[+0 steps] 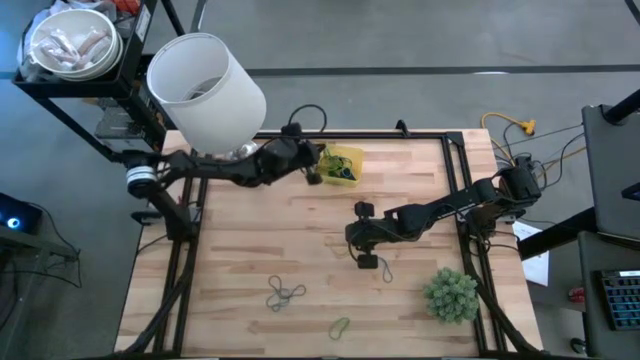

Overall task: Pick and place rubber bands into bin
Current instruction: Put the yellow rubber band into the yellow bin

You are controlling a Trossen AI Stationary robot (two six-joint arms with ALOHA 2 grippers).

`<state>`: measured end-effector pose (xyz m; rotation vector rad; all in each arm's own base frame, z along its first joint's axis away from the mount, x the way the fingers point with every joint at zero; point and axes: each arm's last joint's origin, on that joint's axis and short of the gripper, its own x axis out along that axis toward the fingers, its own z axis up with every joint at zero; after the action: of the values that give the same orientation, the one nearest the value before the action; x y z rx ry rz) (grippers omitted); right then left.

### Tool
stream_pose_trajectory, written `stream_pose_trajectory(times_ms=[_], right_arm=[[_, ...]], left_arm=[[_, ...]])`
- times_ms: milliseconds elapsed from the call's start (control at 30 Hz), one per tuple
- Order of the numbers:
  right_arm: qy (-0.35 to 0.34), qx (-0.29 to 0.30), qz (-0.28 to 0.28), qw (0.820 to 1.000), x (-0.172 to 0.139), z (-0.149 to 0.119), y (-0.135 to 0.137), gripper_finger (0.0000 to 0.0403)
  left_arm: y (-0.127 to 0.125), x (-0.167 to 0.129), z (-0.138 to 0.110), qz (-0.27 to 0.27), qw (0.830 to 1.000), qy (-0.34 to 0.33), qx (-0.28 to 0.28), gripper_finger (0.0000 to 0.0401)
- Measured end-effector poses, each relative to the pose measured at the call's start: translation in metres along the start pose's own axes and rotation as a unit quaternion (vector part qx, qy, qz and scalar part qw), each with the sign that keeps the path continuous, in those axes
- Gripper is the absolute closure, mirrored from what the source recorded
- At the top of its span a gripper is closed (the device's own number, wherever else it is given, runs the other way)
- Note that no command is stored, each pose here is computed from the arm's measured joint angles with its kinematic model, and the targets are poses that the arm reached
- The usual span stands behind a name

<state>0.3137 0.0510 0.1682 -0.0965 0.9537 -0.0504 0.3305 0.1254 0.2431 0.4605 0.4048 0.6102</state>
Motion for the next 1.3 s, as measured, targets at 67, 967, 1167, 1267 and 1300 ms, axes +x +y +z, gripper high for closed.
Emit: stream_pose_trajectory(times_ms=[67, 967, 1167, 1267, 1300], right_arm=[[-0.001, -0.002, 0.000, 1.000, 0.000, 0.000, 0.000, 0.0342], [-0.004, 0.000, 0.002, 1.000, 0.000, 0.001, 0.000, 0.0342], [-0.001, 0.008, 0.003, 1.000, 0.001, -0.001, 0.000, 0.0342], [0.010, 0.022, 0.004, 1.000, 0.003, -0.009, 0.000, 0.0342], [0.014, 0.028, 0.006, 0.999, 0.004, -0.012, 0.000, 0.0342]], left_arm=[[0.001, 0.010, -0.006, -0.004, 1.000, 0.009, -0.008, 0.0401], [-0.017, 0.043, -0.041, -0.054, 0.996, 0.057, -0.041, 0.0323], [-0.017, 0.039, -0.039, -0.061, 0.994, 0.071, -0.061, 0.0284], [-0.020, 0.026, -0.036, -0.085, 0.990, 0.103, -0.047, 0.0281], [-0.021, 0.021, -0.034, -0.095, 0.988, 0.114, -0.041, 0.0281]])
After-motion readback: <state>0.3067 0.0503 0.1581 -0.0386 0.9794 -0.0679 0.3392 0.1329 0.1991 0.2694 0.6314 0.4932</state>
